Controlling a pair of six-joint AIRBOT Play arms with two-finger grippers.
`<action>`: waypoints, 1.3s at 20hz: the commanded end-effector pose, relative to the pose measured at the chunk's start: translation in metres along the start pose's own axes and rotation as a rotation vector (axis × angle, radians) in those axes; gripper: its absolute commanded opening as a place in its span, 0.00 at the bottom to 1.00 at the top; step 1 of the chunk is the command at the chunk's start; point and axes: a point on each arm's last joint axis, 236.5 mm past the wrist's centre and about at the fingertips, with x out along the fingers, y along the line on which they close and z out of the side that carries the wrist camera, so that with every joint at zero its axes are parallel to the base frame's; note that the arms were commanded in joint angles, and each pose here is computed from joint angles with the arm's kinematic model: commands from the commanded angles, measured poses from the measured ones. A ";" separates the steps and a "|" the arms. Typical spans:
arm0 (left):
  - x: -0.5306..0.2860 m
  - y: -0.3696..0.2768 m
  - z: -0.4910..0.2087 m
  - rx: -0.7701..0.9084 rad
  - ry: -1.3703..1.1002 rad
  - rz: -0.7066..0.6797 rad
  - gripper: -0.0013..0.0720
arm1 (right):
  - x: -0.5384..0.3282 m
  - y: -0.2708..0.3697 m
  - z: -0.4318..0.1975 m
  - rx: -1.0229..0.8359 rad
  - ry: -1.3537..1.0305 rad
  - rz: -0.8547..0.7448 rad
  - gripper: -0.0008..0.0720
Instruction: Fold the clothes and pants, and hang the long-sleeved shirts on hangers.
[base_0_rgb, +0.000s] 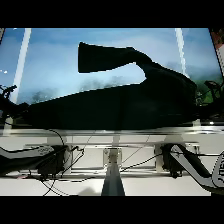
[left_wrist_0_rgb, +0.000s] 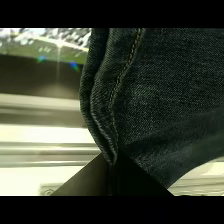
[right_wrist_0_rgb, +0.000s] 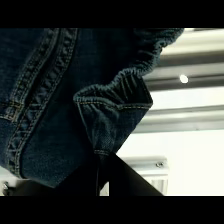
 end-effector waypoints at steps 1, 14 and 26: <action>-0.013 0.003 0.026 -0.030 -0.107 0.012 0.05 | 0.005 -0.004 -0.010 -0.034 0.037 -0.019 0.07; -0.303 -0.104 0.131 0.201 -0.967 -0.136 0.05 | 0.004 -0.005 -0.005 -0.032 0.017 -0.024 0.07; -0.006 0.016 -0.004 -0.027 -0.003 0.121 0.05 | 0.004 -0.009 0.003 -0.034 -0.015 -0.042 0.07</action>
